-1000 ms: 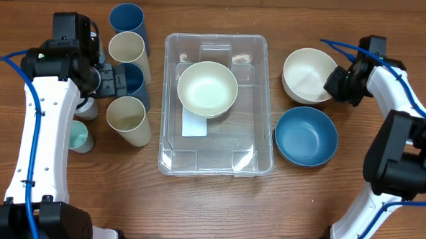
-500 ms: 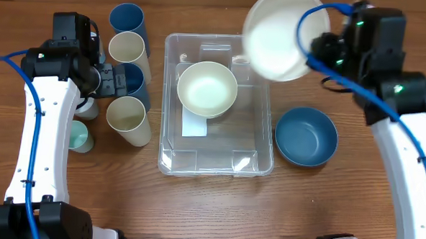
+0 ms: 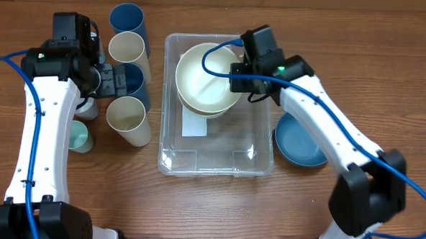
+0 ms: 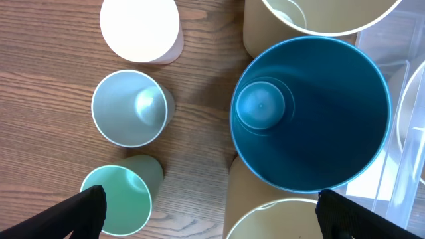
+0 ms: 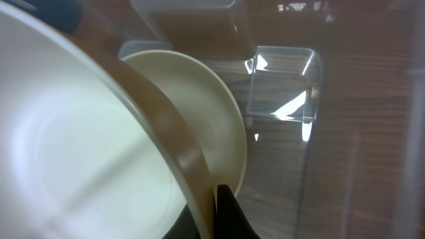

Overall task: Pack container
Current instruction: 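Lift the second cream bowl and stack it into the bin bowl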

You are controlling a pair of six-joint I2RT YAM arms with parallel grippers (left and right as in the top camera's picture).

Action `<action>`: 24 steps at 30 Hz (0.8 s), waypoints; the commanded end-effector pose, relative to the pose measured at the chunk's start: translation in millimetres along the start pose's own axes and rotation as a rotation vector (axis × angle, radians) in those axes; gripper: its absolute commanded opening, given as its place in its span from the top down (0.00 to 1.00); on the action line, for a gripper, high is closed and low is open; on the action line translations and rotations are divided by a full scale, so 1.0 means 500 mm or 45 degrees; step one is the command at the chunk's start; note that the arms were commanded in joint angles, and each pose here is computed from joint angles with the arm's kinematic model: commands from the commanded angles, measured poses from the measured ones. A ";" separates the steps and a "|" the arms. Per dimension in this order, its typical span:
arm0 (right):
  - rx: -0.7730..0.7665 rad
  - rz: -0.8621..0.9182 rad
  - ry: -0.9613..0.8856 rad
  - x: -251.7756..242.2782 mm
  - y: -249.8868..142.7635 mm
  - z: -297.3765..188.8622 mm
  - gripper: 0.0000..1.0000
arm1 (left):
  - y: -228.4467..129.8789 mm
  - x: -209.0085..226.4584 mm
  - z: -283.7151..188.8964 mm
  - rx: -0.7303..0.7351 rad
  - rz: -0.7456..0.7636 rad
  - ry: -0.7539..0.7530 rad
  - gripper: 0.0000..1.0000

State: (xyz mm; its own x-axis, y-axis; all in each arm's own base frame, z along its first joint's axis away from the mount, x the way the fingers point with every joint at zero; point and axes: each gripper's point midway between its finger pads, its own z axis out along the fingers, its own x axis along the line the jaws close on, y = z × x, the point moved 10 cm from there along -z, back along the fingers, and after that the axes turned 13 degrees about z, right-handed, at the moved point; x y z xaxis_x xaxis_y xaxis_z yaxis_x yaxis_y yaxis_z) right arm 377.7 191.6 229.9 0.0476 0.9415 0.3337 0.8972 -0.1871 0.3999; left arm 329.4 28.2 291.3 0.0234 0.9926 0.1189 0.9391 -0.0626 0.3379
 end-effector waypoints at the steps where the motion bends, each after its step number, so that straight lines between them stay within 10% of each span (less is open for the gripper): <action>1: -0.051 -0.036 0.029 0.011 0.012 0.011 0.96 | 0.009 0.005 -0.006 -0.021 0.016 0.012 0.00; 6: -0.038 -0.035 0.021 0.009 0.010 0.028 0.93 | 0.009 0.005 -0.006 -0.021 0.016 0.012 0.00; 10: -0.026 -0.038 0.010 0.008 0.009 0.019 0.38 | 0.009 0.005 -0.006 -0.022 0.016 0.012 0.00; 24: -0.441 0.232 -0.052 -0.081 0.044 -0.354 0.29 | 0.009 0.005 -0.006 -0.021 0.016 0.012 0.00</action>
State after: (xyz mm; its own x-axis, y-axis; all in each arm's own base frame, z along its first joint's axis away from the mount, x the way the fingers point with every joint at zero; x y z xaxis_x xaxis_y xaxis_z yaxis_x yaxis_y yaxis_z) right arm 343.0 146.8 322.2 0.0701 0.9316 0.3568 0.8064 -0.2634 0.5295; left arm 329.4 28.2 291.2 0.0234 0.9926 0.1189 0.9392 -0.0626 0.3376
